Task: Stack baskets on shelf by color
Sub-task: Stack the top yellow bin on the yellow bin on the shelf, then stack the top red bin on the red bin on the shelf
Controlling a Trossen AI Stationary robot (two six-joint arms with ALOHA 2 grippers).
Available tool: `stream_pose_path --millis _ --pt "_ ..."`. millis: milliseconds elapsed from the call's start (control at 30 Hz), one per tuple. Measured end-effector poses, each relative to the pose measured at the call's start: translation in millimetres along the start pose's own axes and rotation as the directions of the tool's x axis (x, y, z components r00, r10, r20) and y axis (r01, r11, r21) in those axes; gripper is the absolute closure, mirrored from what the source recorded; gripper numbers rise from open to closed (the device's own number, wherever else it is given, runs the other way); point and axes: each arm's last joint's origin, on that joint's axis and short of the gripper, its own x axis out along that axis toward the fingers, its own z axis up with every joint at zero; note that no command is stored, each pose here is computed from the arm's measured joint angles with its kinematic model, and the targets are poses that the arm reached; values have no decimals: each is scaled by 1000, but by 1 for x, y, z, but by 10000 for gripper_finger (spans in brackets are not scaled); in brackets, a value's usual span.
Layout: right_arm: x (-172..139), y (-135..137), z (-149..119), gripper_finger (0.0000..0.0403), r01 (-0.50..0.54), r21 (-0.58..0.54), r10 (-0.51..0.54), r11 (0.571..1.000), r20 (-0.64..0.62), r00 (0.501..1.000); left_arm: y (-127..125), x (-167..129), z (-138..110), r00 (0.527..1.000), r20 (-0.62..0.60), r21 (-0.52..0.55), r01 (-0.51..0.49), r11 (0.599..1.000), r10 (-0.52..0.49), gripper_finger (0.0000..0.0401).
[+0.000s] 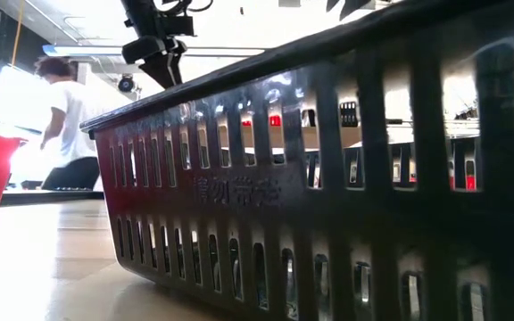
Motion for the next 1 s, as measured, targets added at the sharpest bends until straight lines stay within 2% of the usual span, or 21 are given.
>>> stream_pose_path --millis 233,500,733,900,1000 --pt "-1 -10 -18 242 75 -100 -93 992 -188 978 -4 -13 -1 998 56 -56 24 998 -21 207" --pt "6 -12 -33 242 24 -195 -75 980 -256 964 -4 -31 -5 995 101 -137 -9 991 23 212" --pt "27 -28 -78 242 5 -230 -95 973 -383 919 -3 -38 -7 990 130 -196 -19 980 45 213" --pt "44 -37 -110 242 -95 -249 -18 964 -415 910 -3 -38 -7 990 130 -204 -19 979 46 213" --pt "56 -43 -127 242 -126 -295 -17 947 -437 899 -3 -38 -7 990 130 -204 -20 979 47 213"
